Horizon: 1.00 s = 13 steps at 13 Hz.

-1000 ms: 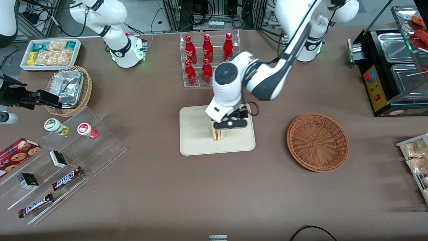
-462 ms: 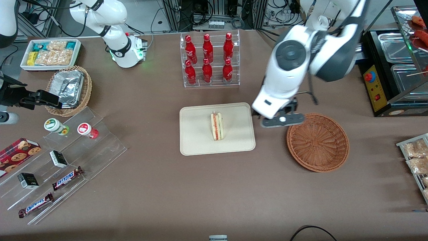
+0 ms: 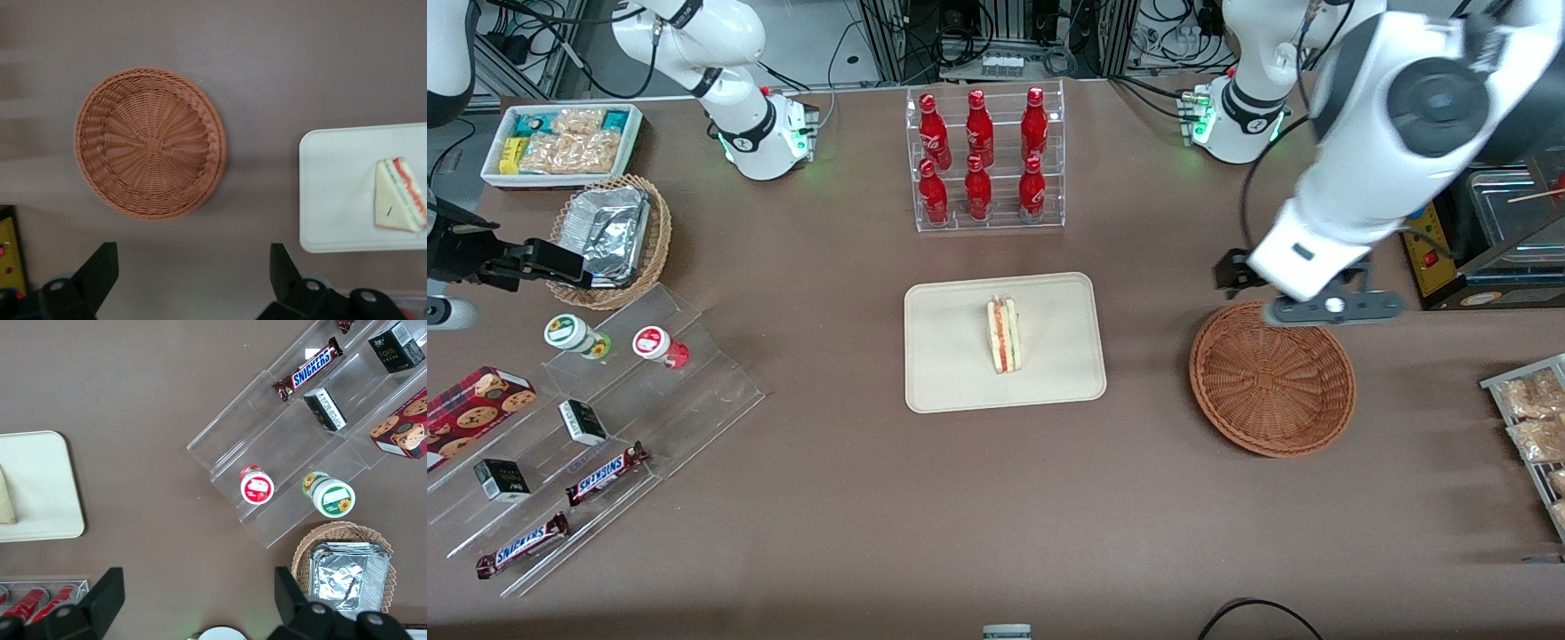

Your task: Place sandwich from basket to tray

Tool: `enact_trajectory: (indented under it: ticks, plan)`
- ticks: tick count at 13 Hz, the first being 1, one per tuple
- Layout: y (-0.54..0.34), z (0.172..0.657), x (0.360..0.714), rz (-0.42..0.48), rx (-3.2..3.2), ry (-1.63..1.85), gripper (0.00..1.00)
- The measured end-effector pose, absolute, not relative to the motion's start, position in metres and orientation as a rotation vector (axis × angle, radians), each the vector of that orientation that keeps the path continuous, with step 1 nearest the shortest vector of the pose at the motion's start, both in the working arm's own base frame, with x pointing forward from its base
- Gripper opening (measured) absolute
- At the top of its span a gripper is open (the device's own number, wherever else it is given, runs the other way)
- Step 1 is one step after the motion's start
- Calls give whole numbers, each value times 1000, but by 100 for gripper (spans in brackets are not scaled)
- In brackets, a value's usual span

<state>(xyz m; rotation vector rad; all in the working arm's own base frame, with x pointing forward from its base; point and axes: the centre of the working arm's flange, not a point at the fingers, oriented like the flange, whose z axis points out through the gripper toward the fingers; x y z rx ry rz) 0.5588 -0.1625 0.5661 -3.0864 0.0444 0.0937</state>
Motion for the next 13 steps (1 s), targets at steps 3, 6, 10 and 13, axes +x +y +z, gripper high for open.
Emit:
enact_trajectory:
  ticks: [3,6,10,13]
  plan:
    - [-114,581,555,115,-3098,107,100]
    - [-71,592,550,107,-3108,168,100]
    - [-32,599,547,94,-3119,157,100]
    - [-43,600,547,84,-3124,186,100]
